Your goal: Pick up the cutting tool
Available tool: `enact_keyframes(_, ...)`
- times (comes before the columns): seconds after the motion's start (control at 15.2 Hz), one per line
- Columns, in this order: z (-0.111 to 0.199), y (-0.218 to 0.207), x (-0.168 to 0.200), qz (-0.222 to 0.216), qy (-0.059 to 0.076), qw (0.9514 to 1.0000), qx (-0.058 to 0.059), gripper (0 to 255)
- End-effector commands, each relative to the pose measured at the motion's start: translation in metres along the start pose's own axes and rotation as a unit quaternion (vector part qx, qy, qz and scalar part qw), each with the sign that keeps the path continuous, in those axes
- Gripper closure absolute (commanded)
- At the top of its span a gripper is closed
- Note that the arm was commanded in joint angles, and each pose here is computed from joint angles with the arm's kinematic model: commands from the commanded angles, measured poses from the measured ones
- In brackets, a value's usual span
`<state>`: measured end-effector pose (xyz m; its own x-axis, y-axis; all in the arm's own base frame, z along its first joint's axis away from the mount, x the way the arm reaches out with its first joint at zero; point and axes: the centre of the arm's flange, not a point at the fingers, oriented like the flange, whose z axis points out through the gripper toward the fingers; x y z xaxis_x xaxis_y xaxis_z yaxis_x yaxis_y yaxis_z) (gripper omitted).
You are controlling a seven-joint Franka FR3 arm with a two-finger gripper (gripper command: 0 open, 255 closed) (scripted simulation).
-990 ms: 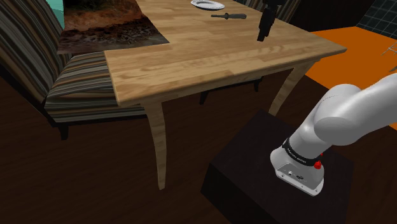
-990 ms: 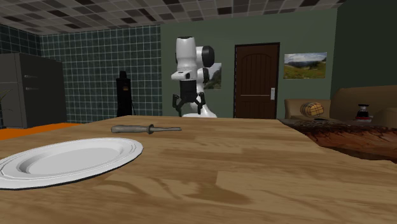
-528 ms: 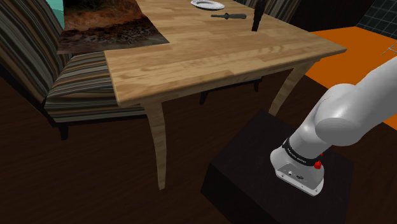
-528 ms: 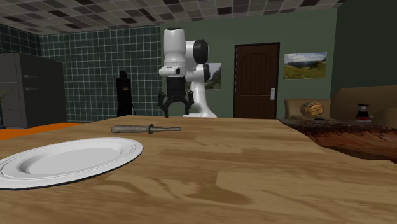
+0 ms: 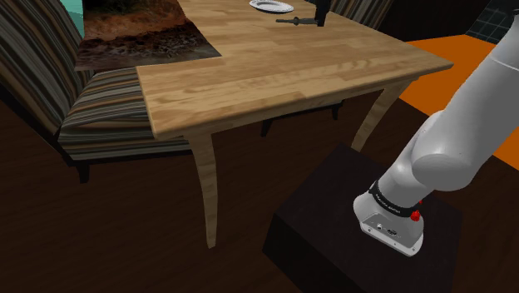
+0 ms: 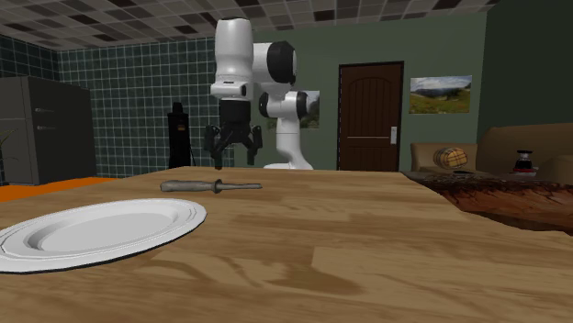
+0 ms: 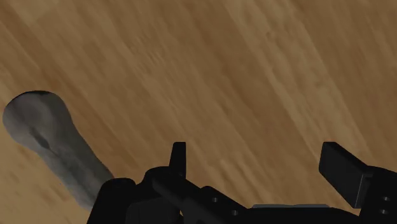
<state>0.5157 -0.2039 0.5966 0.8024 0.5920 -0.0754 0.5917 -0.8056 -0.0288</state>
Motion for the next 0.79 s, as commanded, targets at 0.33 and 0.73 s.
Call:
enact_keyframes(0.33,-0.02,0.068,0.054,-0.101,-0.001,0.9946,-0.02,0)
enact_keyframes(0.73,-0.003,0.081,0.069,-0.122,-0.001,0.9922,-0.025,0)
